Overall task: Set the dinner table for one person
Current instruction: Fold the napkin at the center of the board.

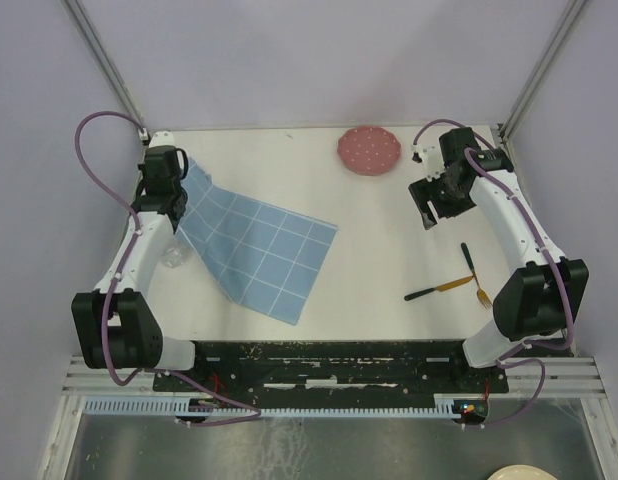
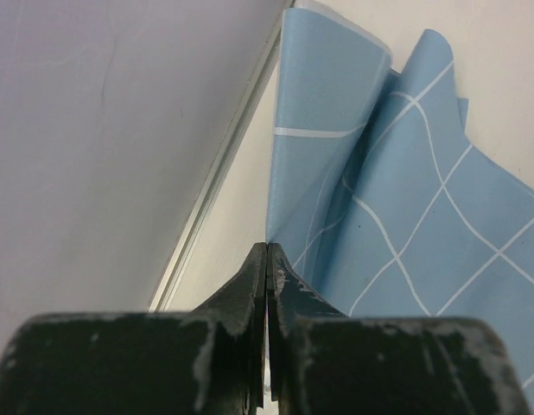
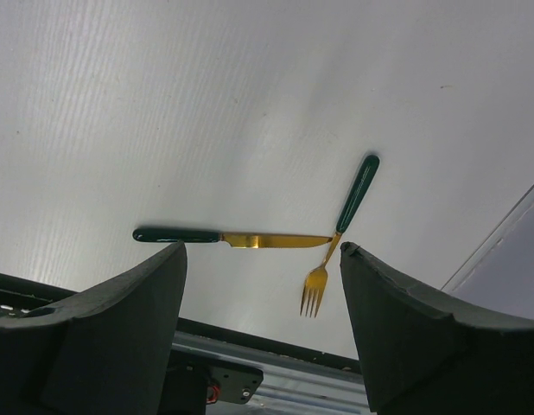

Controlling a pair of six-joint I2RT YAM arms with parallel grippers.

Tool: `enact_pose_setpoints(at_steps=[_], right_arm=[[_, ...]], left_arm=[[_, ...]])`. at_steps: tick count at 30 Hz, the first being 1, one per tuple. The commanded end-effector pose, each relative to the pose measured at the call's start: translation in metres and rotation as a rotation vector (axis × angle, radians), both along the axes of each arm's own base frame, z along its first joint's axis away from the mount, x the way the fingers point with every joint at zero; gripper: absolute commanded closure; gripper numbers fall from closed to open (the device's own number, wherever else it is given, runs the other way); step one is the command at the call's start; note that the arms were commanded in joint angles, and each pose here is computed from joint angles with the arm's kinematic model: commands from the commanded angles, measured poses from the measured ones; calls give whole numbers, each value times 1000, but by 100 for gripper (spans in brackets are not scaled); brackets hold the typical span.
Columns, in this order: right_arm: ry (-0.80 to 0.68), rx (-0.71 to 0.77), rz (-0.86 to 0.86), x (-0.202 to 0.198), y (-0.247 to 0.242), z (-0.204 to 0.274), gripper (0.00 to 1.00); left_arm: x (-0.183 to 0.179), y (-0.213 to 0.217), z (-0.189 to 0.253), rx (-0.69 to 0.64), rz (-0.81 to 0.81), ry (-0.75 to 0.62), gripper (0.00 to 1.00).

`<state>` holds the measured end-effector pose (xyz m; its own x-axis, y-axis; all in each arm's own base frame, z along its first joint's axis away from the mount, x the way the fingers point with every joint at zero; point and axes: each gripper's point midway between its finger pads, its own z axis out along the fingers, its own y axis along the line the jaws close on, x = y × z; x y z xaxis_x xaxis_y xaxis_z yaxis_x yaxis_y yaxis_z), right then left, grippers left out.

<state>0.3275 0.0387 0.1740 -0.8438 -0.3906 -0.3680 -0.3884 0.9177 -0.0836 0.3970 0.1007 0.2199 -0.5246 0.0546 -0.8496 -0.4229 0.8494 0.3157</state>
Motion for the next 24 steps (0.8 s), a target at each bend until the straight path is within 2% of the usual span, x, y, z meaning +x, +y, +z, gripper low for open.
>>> enact_pose_setpoints(at_steps=[1,4,5,7,8,11,19,24], right_arm=[[-35,20,4,3,1,11,20],[-35,20,3,2,1,10,20],[-34,20,3,2,2,10,20],[-30,26,2,1,2,8,20],[-29,31,3,1,3,8,20],[-28,40,4,1,5,9,20],[-4,97,59,-5,19,12,23],[47,78,273,-27,55,9,24]], left_arm=[[2,13,36,-19,75,-166,96],[-2,22,39,0,118,-174,92],[-3,24,40,4,129,-178,85],[-4,27,42,12,138,-178,56],[-4,28,43,14,141,-180,47],[-6,30,44,20,155,-182,37],[-16,37,45,48,188,-176,34],[-15,33,47,46,155,-166,34]])
